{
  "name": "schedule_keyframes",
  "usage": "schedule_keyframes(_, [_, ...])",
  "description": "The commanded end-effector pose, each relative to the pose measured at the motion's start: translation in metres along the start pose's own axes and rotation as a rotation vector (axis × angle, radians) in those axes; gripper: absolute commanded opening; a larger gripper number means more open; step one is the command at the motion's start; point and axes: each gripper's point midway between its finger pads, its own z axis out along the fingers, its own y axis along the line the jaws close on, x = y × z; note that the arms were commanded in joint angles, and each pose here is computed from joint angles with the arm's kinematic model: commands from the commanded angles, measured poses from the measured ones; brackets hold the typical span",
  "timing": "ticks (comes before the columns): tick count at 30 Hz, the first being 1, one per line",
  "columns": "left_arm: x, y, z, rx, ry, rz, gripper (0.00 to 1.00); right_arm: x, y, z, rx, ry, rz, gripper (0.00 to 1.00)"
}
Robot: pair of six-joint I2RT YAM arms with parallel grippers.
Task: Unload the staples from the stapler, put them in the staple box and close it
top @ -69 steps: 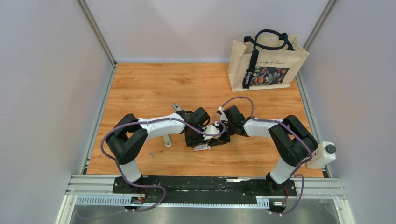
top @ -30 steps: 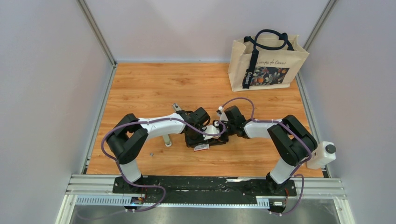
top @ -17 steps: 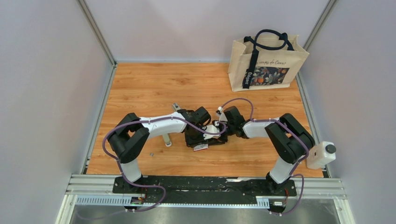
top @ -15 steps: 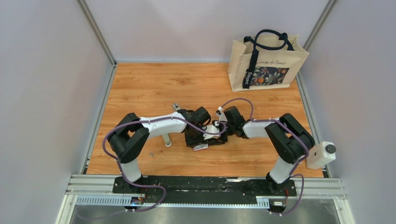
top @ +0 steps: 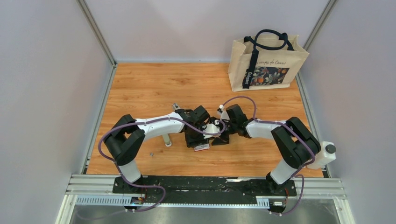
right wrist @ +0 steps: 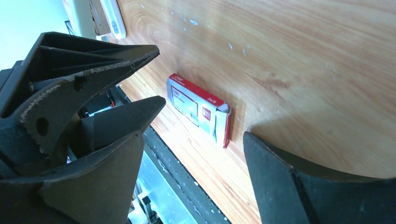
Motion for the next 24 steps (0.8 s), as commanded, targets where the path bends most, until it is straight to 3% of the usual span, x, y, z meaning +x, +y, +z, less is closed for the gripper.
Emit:
schedule_keyframes(1, [0.001,0.01,-0.016,-0.078,-0.026,-0.014,0.63,-0.005,-0.001,-0.019,0.045,-0.028,-0.028,0.89])
schedule_keyframes(2, [-0.002,0.014,-0.023,-0.082,-0.041,-0.025,0.65,-0.006,0.0,-0.022,0.046,-0.035,-0.034,0.96])
schedule_keyframes(6, [-0.01,0.023,-0.058,-0.075,-0.096,-0.095,0.67,-0.012,-0.002,-0.038,0.08,-0.067,-0.034,0.97])
schedule_keyframes(13, [-0.027,0.037,-0.186,-0.079,-0.387,-0.237,0.73,-0.036,-0.008,-0.081,0.251,-0.212,-0.075,1.0])
schedule_keyframes(16, [-0.014,0.047,-0.229,-0.198,-0.488,-0.338,0.78,-0.057,0.021,-0.106,0.258,-0.315,-0.141,1.0])
schedule_keyframes(20, [0.01,0.032,-0.243,-0.282,-0.487,-0.314,0.79,-0.074,0.06,-0.138,0.236,-0.424,-0.218,1.0])
schedule_keyframes(24, [0.036,0.03,-0.244,-0.364,-0.461,-0.421,0.85,-0.08,0.087,-0.158,0.201,-0.48,-0.265,1.0])
